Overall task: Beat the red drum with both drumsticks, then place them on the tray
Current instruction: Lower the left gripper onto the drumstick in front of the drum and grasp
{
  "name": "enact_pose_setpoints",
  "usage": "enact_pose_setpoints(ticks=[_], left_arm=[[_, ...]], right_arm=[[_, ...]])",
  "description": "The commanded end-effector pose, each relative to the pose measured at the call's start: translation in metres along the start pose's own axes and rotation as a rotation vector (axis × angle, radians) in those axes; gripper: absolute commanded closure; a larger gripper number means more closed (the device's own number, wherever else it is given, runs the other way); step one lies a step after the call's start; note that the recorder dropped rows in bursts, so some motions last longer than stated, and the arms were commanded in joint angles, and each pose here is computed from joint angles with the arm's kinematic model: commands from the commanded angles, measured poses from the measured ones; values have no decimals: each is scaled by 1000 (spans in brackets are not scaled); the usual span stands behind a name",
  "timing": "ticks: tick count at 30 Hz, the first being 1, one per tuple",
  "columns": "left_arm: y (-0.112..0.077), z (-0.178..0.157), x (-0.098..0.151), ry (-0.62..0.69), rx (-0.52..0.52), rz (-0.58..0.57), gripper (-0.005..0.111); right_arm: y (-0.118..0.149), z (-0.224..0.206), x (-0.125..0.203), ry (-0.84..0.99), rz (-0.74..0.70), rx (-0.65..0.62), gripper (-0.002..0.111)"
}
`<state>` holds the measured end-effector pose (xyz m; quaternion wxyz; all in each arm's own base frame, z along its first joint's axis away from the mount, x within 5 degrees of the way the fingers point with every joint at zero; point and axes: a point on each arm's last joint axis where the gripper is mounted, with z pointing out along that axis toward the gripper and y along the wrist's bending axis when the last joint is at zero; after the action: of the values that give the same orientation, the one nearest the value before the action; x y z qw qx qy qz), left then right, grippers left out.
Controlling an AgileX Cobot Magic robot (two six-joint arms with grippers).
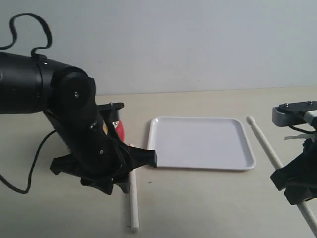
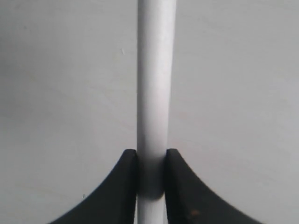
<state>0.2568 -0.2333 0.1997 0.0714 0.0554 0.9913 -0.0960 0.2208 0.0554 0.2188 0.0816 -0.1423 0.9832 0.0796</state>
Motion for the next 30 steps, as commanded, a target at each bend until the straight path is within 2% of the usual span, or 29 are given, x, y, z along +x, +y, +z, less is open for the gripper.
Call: enact_pose_setpoints(ticks=[1,7,15,30], left_arm=[[-13,9,-12,-1,5,-39,72],[-22,30,-27,19,-12,-66,72],[-20,56,-28,98,-76,-146,72],[-18,78,-30,107,-89,-154,72]], right_arm=[[2,-1,-2,-29,-13,-15,108],[2,-1,-2,-31,-17,-14,108],[2,-1,-2,-28,-19,-15,108],[2,-1,-2,-28,-20,-16,108]])
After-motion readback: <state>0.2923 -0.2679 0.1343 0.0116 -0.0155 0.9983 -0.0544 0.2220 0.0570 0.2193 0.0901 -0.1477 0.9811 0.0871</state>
